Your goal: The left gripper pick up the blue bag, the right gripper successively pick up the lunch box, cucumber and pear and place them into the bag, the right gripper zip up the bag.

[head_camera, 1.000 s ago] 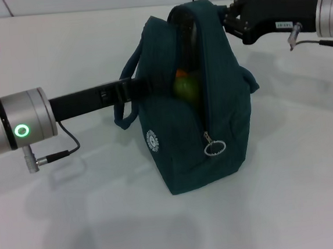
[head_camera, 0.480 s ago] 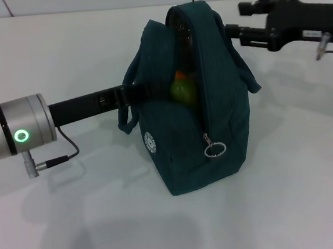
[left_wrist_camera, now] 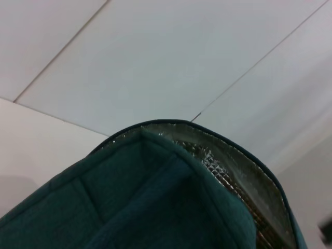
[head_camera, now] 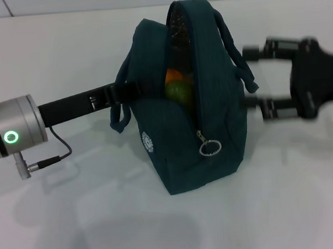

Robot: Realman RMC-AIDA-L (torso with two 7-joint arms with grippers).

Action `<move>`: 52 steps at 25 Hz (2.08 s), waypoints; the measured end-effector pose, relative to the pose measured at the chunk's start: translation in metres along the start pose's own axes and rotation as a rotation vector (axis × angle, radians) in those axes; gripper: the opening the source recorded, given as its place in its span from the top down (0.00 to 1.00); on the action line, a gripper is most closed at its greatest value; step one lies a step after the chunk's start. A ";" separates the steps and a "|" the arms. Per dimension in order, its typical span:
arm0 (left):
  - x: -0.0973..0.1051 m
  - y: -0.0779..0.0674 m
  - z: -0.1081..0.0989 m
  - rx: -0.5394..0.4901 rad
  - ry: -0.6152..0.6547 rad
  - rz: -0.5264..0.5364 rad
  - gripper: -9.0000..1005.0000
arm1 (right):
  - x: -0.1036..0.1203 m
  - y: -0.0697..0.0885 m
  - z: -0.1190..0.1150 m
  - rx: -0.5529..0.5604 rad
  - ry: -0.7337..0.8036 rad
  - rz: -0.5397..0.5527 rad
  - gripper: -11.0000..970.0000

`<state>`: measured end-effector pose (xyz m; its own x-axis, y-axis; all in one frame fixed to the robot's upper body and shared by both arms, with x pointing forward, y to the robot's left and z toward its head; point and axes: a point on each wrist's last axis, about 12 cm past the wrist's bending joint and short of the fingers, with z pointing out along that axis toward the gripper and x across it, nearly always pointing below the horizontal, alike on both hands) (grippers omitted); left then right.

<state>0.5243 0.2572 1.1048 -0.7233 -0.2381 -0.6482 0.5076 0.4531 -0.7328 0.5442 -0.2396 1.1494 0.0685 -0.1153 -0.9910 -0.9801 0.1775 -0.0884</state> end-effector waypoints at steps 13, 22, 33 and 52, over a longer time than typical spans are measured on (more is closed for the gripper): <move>-0.003 -0.001 0.002 0.007 -0.005 0.005 0.94 | 0.043 0.022 0.011 -0.171 0.150 0.206 0.22; -0.003 -0.002 0.003 0.009 -0.004 0.006 0.94 | 0.053 0.014 0.028 -0.138 0.194 0.235 0.22; -0.004 0.001 0.011 0.021 0.009 -0.007 0.94 | 0.055 0.011 0.034 -0.107 0.208 0.227 0.26; -0.006 0.000 0.011 0.028 0.002 -0.005 0.94 | 0.055 0.010 0.048 -0.125 0.231 0.205 0.32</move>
<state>0.5335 0.2493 1.1062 -0.7268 -0.2382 -0.6442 0.5172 0.4273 -0.7416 0.5470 -0.1972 1.0888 -0.1629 -0.3108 -0.9364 -0.9853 0.1004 0.1380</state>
